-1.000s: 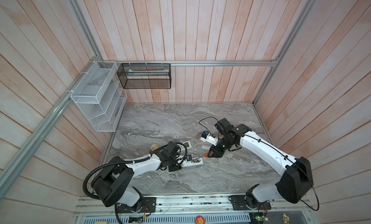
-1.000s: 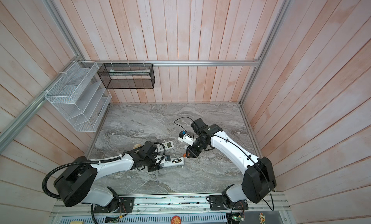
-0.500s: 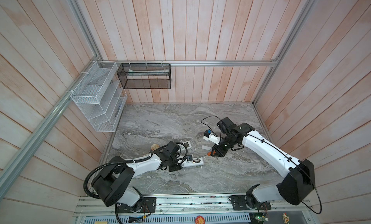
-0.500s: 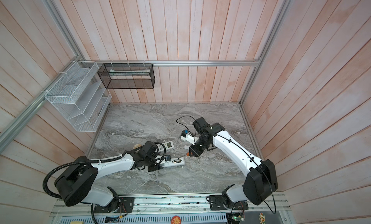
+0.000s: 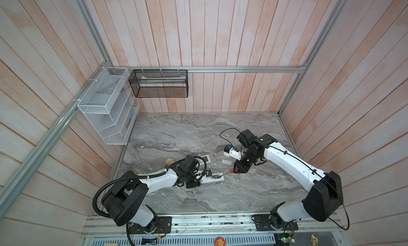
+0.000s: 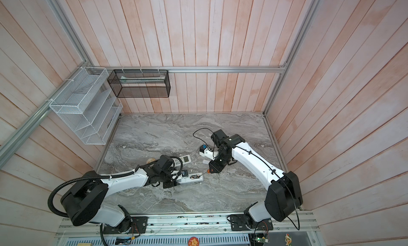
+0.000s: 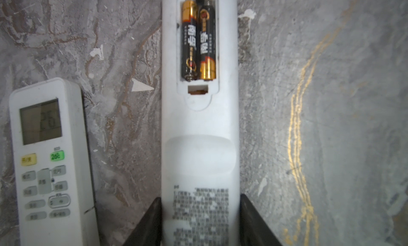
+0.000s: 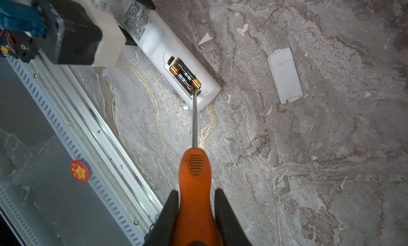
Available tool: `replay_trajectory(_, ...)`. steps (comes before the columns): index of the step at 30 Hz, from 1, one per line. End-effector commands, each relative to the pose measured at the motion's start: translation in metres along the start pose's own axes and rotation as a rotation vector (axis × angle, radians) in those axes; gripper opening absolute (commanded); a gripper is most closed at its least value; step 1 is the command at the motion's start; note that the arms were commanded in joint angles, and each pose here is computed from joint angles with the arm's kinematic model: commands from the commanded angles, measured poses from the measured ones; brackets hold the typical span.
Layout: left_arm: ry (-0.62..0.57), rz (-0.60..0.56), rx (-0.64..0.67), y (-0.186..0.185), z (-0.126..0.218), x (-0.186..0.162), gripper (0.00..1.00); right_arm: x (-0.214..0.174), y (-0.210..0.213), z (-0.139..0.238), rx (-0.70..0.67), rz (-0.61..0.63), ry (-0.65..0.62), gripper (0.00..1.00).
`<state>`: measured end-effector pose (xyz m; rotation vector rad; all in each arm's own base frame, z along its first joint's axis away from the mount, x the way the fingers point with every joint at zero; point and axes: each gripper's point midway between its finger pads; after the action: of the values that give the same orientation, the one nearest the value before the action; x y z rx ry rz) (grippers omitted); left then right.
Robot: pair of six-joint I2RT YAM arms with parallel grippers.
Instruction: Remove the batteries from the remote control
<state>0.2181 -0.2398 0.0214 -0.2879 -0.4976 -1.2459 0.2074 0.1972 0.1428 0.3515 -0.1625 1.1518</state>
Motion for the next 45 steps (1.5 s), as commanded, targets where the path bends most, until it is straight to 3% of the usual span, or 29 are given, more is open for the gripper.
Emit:
replay_trajectory(1, 0.208, 0.014, -0.071, -0.0236, -0.0123, -0.058, 0.26, -0.0036, -0.0083, 0.0019, -0.029, -0.008, 0.031, 0.0)
replay_trajectory(45, 0.227, 0.018, -0.076, -0.0237, -0.015, -0.0611, 0.26, -0.0066, -0.0141, 0.0085, -0.071, 0.008, 0.023, 0.0)
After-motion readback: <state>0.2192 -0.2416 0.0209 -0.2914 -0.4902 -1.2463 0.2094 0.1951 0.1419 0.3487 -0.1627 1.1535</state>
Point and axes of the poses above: each gripper's point midway between its finger pads, its own z axis back along the fingers, its own y axis along the line the jaws close on, x = y × z, and after that the axes turned 14 degrees about z, right-handed
